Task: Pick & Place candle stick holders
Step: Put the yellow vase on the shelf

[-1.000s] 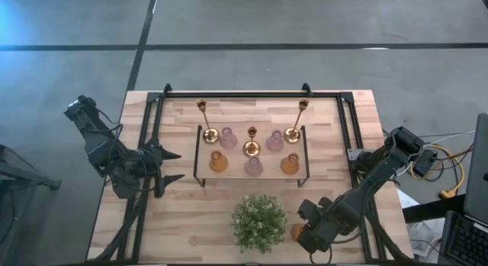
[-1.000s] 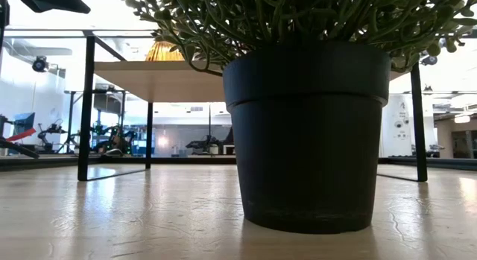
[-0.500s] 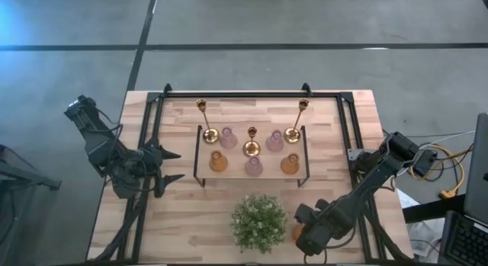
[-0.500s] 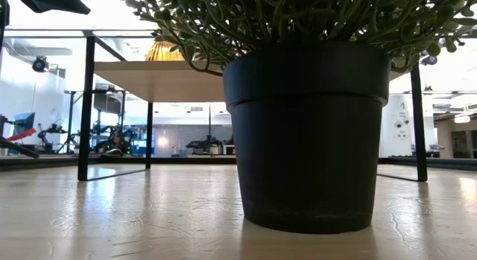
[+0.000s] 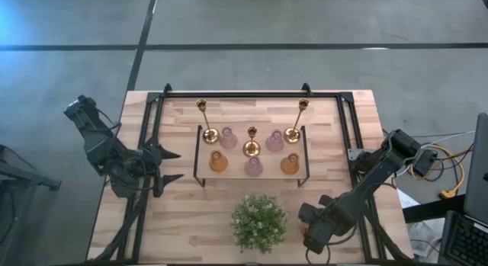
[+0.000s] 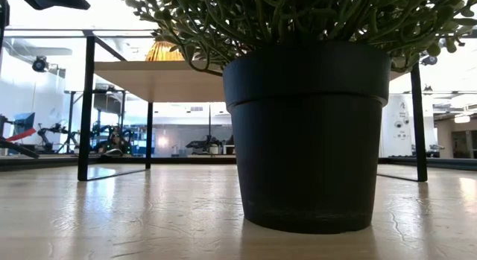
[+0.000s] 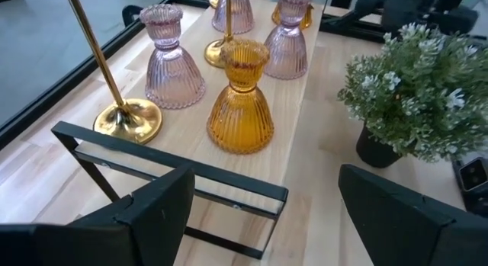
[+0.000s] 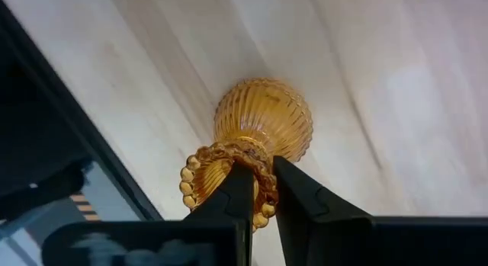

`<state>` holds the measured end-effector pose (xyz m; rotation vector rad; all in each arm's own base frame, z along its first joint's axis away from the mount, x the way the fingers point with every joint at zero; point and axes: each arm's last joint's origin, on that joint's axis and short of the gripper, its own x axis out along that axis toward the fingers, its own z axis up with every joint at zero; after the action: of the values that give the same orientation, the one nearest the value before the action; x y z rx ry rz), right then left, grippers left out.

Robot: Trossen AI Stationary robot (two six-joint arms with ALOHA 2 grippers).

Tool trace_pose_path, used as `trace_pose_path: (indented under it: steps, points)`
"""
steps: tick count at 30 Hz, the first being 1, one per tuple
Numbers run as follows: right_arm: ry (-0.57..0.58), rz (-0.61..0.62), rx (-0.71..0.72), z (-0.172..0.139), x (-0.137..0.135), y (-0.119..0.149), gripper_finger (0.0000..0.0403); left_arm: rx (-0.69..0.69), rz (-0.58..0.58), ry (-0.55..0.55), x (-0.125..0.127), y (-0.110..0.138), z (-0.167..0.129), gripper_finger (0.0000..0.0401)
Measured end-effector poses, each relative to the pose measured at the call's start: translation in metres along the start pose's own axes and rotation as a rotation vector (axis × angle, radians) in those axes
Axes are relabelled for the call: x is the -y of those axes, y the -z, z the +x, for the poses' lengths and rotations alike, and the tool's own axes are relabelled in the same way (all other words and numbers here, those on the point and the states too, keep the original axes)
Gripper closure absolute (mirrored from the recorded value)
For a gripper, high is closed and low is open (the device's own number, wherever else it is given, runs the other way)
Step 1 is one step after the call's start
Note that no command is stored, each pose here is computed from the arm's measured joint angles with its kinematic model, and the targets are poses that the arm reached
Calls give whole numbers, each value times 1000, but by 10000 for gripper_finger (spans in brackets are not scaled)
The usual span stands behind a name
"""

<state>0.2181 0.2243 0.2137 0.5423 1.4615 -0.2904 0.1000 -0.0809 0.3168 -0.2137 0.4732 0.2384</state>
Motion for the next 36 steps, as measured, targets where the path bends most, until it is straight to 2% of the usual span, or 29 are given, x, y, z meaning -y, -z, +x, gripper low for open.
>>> trace_pose_path:
  steps: [4, 8, 14, 19, 28, 36]
  points:
    - [11, 21, -2, -21, 12, 4, 381, -7, 13, -9, -5, 0, -3, 73]
    - [76, 45, 13, -44, 33, 6, 381, 4, 30, -42, -12, 0, -6, 73]
    - [162, 163, 46, -88, 78, 6, 381, 75, 84, -126, -25, -2, -11, 73]
    - [191, 270, 182, -120, 122, 8, 381, 126, 97, -193, -35, -3, -15, 73]
    - [179, 396, 408, -131, 192, 6, 381, 235, 92, -368, -66, -6, -26, 84]
    - [251, 457, 577, -130, 231, 5, 381, 304, 41, -444, -84, -9, -36, 95]
